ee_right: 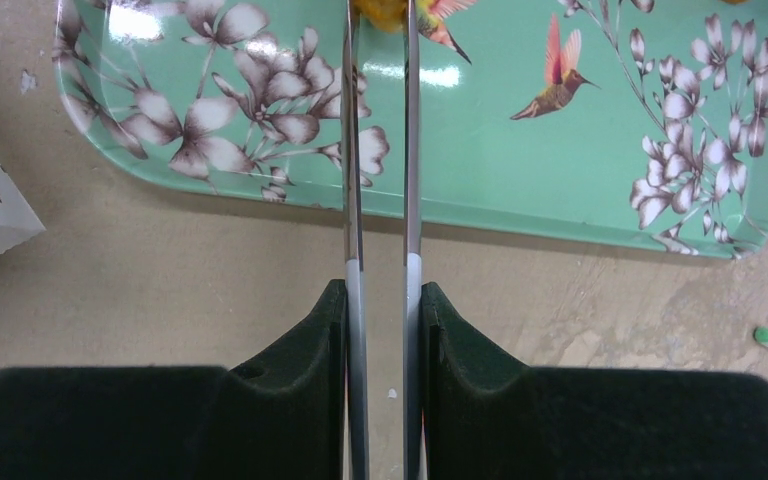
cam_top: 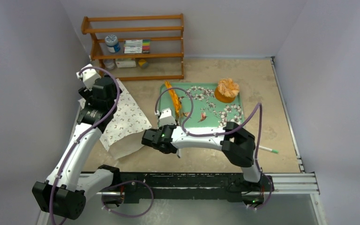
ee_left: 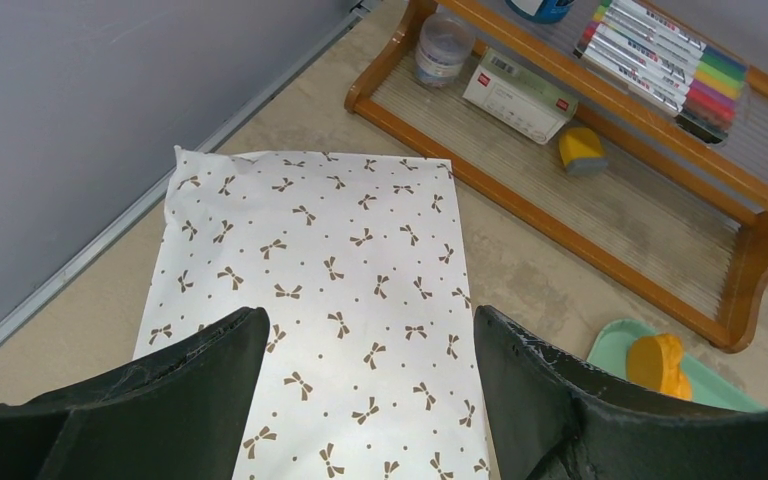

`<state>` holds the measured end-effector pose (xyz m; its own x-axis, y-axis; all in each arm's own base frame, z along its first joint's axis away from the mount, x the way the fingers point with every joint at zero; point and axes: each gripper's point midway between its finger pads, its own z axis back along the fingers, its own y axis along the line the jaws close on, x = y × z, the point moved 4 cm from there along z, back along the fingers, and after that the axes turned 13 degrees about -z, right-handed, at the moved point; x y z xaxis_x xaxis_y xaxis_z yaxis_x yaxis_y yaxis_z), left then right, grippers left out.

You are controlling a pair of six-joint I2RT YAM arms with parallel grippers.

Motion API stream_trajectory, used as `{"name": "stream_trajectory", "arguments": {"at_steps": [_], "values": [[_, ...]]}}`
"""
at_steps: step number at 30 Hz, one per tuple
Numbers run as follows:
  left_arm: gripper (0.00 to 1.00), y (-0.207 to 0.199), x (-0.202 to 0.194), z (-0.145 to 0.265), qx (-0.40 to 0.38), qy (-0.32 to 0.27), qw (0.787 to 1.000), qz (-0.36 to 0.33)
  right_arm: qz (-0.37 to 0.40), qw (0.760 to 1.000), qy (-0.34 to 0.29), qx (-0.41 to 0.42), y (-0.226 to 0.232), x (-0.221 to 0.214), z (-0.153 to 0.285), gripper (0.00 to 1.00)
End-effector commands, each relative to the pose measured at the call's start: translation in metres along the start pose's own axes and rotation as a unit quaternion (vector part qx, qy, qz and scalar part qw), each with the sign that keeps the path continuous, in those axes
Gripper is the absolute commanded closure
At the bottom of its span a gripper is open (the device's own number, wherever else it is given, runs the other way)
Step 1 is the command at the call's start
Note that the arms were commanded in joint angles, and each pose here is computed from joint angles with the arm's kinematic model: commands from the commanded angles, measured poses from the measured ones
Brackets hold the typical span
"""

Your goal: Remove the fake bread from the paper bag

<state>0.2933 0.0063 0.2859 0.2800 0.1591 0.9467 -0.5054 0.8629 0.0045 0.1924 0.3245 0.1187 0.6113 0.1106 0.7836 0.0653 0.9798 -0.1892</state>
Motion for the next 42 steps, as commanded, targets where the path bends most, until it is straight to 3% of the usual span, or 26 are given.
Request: {"name": "stream_trajectory", "arguments": {"at_steps": [1, 19, 28, 31, 34, 38, 42], "values": [[0.24, 0.0, 0.007, 0.001, -0.005, -0.014, 1.0, 0.016, -0.004, 0.999, -0.024, -0.032, -0.003, 0.009, 0.005, 1.0], [0.24, 0.001, 0.006, 0.001, -0.002, -0.012, 1.0, 0.013, 0.006, 0.998, -0.009, 0.063, 0.051, 0.003, 0.032, 0.98], [0.24, 0.001, 0.004, -0.001, 0.001, -0.009, 1.0, 0.01, -0.004, 0.996, 0.01, 0.093, 0.056, 0.001, 0.038, 0.74], [0.24, 0.001, 0.004, -0.001, 0.001, -0.008, 1.0, 0.01, -0.007, 0.995, 0.015, 0.095, 0.055, -0.002, 0.038, 0.71], [0.24, 0.0, 0.004, -0.002, 0.001, -0.007, 1.0, 0.011, -0.009, 0.995, 0.022, 0.098, 0.052, -0.004, 0.039, 0.77], [0.24, 0.0, 0.004, -0.001, 0.0, -0.008, 1.0, 0.011, -0.019, 0.997, 0.022, 0.077, 0.042, -0.004, 0.04, 0.98], [0.24, 0.0, 0.005, 0.0, -0.003, -0.008, 1.0, 0.014, -0.037, 0.998, 0.013, 0.052, 0.022, 0.004, 0.045, 1.0]]}}
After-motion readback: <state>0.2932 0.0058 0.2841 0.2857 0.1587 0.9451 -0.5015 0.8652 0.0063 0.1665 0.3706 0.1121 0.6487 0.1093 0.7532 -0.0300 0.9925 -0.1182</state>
